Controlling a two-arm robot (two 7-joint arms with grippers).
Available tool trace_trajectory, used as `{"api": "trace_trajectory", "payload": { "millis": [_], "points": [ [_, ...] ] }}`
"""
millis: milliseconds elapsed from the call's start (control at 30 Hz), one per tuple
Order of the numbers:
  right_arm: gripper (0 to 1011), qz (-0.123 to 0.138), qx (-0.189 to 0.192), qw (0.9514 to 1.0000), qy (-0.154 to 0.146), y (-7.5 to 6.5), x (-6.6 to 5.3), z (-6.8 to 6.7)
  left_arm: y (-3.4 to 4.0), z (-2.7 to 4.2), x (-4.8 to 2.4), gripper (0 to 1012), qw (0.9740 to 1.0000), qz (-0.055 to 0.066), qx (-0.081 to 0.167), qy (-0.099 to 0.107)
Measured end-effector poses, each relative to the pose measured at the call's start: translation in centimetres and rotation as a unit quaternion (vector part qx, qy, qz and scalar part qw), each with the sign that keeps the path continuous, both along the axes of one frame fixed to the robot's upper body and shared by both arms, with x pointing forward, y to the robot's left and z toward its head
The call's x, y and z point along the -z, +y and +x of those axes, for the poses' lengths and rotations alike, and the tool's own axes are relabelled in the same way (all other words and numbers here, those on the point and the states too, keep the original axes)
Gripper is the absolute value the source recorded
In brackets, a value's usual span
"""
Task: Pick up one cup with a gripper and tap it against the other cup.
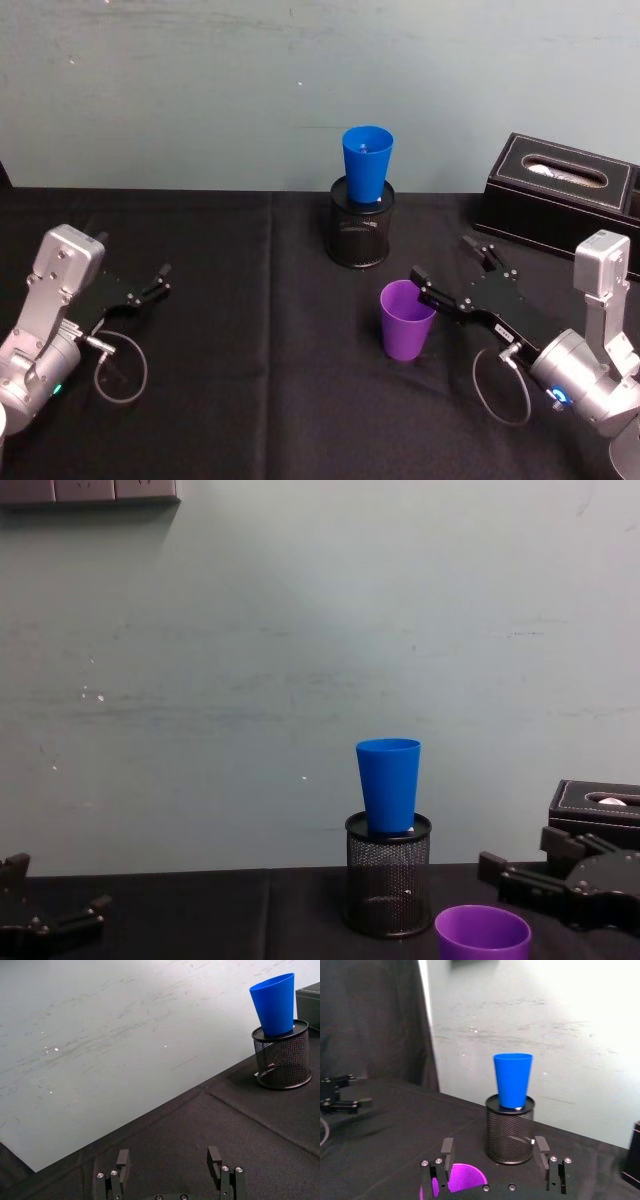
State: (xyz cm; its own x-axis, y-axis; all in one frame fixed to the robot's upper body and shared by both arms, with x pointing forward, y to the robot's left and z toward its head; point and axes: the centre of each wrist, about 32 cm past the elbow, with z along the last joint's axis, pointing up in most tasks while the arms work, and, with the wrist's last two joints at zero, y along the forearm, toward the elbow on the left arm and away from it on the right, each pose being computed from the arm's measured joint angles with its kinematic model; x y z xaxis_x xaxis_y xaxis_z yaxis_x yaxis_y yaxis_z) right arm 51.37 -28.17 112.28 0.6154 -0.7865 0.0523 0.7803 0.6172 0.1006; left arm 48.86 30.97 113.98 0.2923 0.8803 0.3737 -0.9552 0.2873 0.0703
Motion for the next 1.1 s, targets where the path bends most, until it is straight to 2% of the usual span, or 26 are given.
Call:
{"api": "trace_trajectory", "payload": {
  "millis": [733,900,1100],
  "points": [
    [1003,0.005,0.073,0.9971,0.020,-1.3,0.1,0.3,0.00,0.00,0.00,1011,1.0000,0.000,0.000,0.000],
    [1002,-0.003,0.110,0.9937,0.023,-1.4,0.7,0.4,0.00,0.00,0.00,1011,1.0000,0.000,0.000,0.000],
    [1003,-0.007,0.121,0.9922,0.028,-1.5,1.2,0.6,0.00,0.00,0.00,1012,1.0000,0.000,0.000,0.000]
  ]
}}
